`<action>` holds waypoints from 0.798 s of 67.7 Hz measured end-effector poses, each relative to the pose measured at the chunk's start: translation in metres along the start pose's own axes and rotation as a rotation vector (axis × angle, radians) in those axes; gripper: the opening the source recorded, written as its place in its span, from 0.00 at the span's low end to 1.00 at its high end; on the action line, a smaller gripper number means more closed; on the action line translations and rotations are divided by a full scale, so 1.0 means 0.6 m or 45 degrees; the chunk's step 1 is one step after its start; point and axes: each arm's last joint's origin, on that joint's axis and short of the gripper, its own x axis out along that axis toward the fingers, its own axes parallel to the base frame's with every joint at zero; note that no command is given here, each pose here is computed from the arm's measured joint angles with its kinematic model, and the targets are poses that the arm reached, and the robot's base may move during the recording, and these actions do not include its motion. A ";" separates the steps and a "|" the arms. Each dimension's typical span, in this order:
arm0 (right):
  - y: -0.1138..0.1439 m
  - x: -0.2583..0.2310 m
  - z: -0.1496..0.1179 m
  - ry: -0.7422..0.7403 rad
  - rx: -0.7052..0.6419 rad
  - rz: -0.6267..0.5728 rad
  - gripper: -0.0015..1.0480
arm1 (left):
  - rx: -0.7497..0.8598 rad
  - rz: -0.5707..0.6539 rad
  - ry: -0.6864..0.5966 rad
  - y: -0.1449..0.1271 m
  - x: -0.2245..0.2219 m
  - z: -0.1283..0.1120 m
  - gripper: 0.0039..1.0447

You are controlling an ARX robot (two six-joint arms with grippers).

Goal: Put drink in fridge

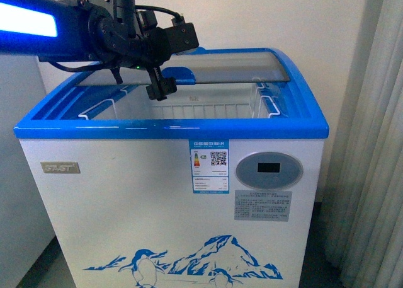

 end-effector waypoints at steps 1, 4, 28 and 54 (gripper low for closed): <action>0.000 0.000 0.000 0.000 0.000 0.000 0.38 | 0.000 0.000 0.000 0.000 0.000 0.000 0.92; 0.000 0.000 0.000 0.000 0.000 0.002 0.38 | -0.009 0.027 0.014 -0.004 0.005 0.000 0.92; 0.000 0.000 0.000 0.001 0.000 0.006 0.38 | -0.492 0.441 0.278 -0.002 0.000 -0.007 0.93; 0.001 0.000 0.000 0.001 0.000 0.011 0.38 | -1.314 0.223 0.416 0.053 -0.242 -0.046 0.93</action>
